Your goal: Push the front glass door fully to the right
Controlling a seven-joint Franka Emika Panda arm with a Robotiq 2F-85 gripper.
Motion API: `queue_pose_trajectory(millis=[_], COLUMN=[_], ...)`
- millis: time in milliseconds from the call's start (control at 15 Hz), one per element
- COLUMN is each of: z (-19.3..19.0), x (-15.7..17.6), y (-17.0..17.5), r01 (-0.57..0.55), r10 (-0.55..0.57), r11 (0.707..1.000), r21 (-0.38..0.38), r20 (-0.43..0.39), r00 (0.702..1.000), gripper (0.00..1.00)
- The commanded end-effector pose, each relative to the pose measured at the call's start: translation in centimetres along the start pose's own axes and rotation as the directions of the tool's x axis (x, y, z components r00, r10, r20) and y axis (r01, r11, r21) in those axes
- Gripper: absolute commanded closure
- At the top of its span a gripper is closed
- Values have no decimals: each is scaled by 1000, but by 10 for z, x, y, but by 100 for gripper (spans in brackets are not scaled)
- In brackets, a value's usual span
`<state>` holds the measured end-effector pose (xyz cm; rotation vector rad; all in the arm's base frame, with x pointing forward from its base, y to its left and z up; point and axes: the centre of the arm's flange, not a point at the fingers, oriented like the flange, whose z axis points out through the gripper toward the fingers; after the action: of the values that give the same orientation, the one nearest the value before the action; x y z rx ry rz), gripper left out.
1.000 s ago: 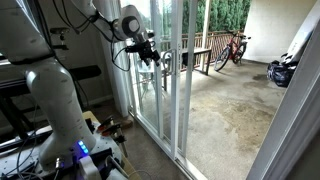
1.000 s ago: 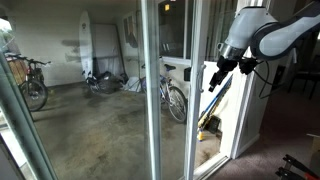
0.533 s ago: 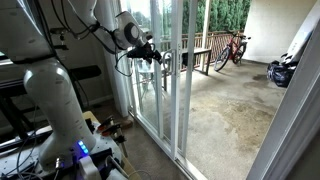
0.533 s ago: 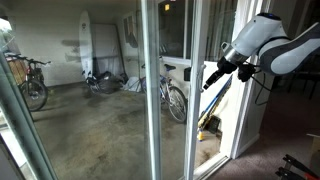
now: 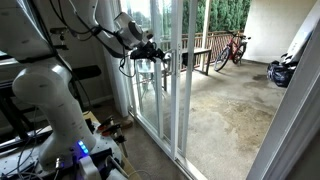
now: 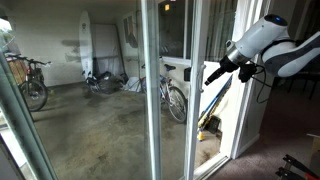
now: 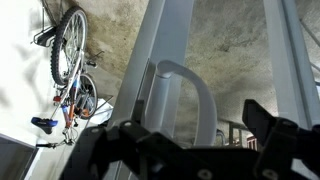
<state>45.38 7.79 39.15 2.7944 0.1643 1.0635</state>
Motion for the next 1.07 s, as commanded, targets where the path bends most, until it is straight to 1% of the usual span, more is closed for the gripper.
queue_pose_trajectory(millis=[0,267,533,733,1000], z=[13,13,18,25,30], x=[-11,4,18,20,16], y=[-17,-25,-23,-12,7], r01=[-2,-24,-79,-153,-220], r10=[2,22,73,142,205], r11=[1000,1000,996,986,971], r21=[-8,-18,-39,-65,-91], r20=[-57,-99,-131,-147,-149], r00=[998,995,989,979,967], gripper=[0,0,0,0,0])
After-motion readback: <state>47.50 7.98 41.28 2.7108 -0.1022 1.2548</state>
